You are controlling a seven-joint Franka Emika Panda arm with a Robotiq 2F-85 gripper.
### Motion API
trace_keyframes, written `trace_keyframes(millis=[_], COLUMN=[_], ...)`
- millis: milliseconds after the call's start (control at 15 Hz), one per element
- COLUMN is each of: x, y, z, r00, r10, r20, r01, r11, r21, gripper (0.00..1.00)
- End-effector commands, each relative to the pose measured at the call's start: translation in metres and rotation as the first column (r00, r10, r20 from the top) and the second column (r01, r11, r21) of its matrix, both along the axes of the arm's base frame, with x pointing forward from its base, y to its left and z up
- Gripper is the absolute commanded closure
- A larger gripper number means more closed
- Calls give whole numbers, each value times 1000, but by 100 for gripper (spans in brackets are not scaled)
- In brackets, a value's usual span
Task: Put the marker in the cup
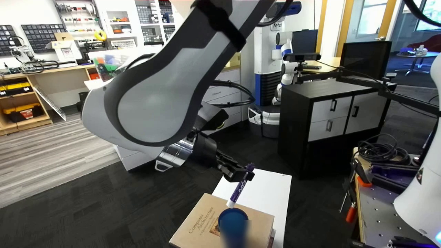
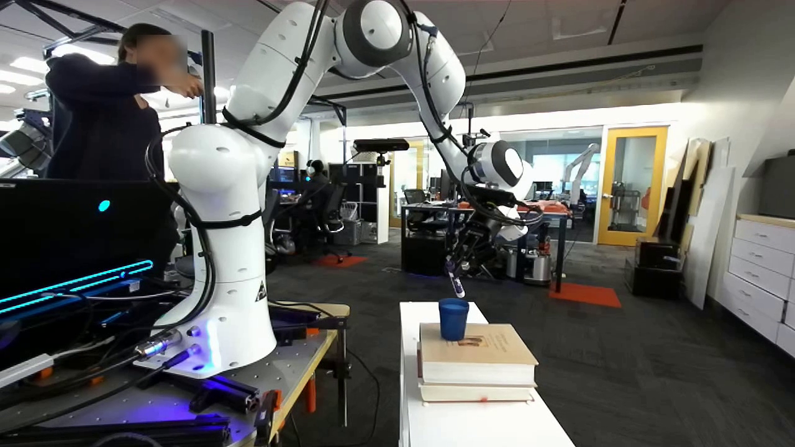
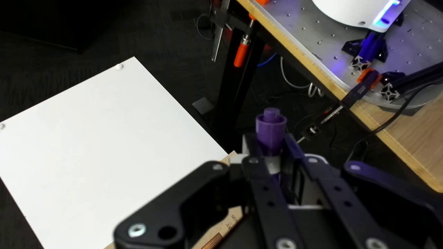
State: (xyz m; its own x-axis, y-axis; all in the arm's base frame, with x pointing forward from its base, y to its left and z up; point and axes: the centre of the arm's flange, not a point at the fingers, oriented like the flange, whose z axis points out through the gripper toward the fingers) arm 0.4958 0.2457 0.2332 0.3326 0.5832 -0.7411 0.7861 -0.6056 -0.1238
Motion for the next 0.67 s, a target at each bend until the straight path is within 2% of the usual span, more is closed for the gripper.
trace_keyframes(millis=[0, 600], x=[13, 15], y=[22, 54], z=[-9, -53], r00=[999, 989], r10=[8, 94], r20=[-43, -114], r01=[-12, -105], r11=[997, 990], r21=[-75, -94], gripper=[95, 95])
